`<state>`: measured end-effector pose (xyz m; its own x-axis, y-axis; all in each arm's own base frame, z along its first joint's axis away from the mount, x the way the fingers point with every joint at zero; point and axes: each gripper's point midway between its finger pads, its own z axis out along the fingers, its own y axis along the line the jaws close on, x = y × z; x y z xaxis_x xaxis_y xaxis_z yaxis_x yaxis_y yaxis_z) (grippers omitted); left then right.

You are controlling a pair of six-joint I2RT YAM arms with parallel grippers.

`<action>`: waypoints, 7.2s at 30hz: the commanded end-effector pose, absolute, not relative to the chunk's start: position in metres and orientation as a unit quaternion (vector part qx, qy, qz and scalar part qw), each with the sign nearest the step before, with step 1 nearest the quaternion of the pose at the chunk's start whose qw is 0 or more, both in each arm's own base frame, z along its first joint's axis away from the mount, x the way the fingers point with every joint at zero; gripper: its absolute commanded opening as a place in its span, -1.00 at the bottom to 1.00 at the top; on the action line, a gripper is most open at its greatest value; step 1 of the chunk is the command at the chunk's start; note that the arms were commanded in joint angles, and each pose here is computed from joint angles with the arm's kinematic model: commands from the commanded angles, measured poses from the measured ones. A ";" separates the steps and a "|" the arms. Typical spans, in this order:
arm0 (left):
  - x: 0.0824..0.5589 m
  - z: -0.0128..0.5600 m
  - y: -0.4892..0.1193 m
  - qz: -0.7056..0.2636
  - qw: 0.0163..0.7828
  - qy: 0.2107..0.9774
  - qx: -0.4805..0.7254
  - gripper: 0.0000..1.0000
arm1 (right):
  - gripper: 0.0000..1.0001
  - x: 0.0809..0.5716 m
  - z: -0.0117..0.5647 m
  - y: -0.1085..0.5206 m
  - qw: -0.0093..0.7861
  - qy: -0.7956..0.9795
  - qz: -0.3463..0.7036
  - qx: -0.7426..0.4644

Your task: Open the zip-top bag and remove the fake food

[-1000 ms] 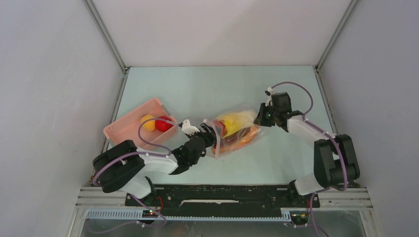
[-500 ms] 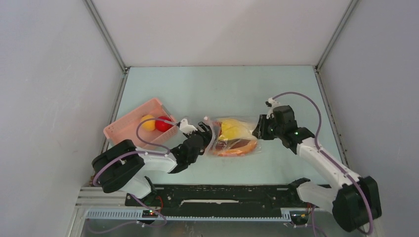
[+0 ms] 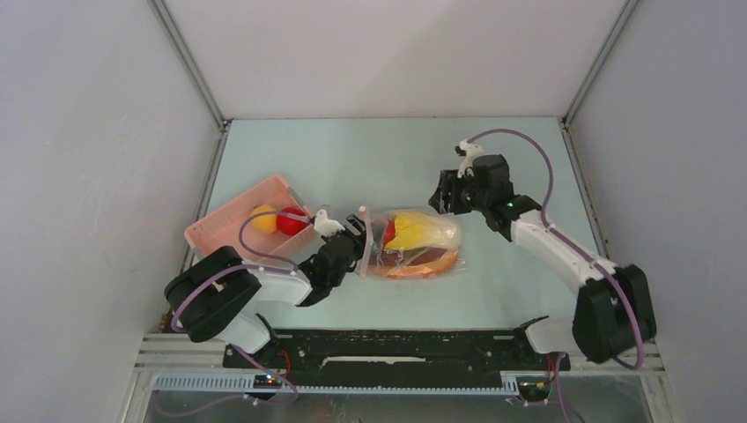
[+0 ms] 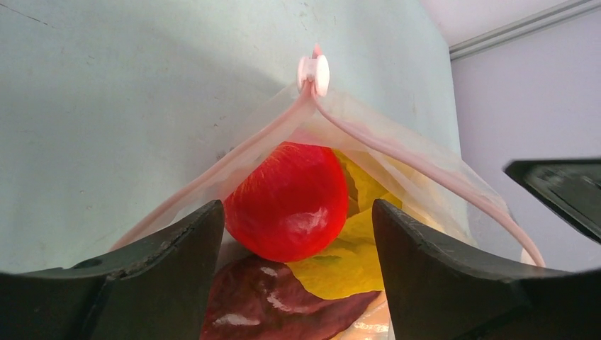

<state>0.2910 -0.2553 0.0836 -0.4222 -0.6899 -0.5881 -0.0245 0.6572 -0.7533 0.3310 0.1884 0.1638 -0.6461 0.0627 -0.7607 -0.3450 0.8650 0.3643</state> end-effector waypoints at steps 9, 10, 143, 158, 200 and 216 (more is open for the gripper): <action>0.297 0.080 -0.263 -0.360 0.456 0.781 -0.230 0.57 | 0.09 0.373 0.123 0.247 0.387 0.858 0.306 -0.144; 0.297 0.079 -0.264 -0.358 0.452 0.784 -0.229 0.57 | 0.08 0.373 0.117 0.249 0.381 0.861 0.305 -0.147; 0.305 0.104 -0.266 -0.295 0.417 0.857 -0.072 0.85 | 0.31 0.348 0.051 0.266 0.300 0.869 0.348 -0.185; 0.300 0.055 -0.257 -0.216 0.369 0.900 -0.080 0.61 | 0.44 0.349 0.042 0.266 0.283 0.874 0.351 -0.180; 0.247 0.179 -0.024 -0.013 0.459 0.871 -0.173 0.04 | 0.56 0.354 0.036 0.257 0.275 0.882 0.350 -0.153; 0.302 0.120 0.032 -0.084 0.374 0.863 -0.330 0.69 | 0.56 0.354 0.037 0.256 0.275 0.881 0.354 -0.154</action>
<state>0.2850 0.0448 0.1150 -0.4926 -0.6175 -0.6132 -0.5684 0.7619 -0.3107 0.3556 0.2580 0.0425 -0.7866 -0.0669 -0.6139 -0.4768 0.6975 0.5349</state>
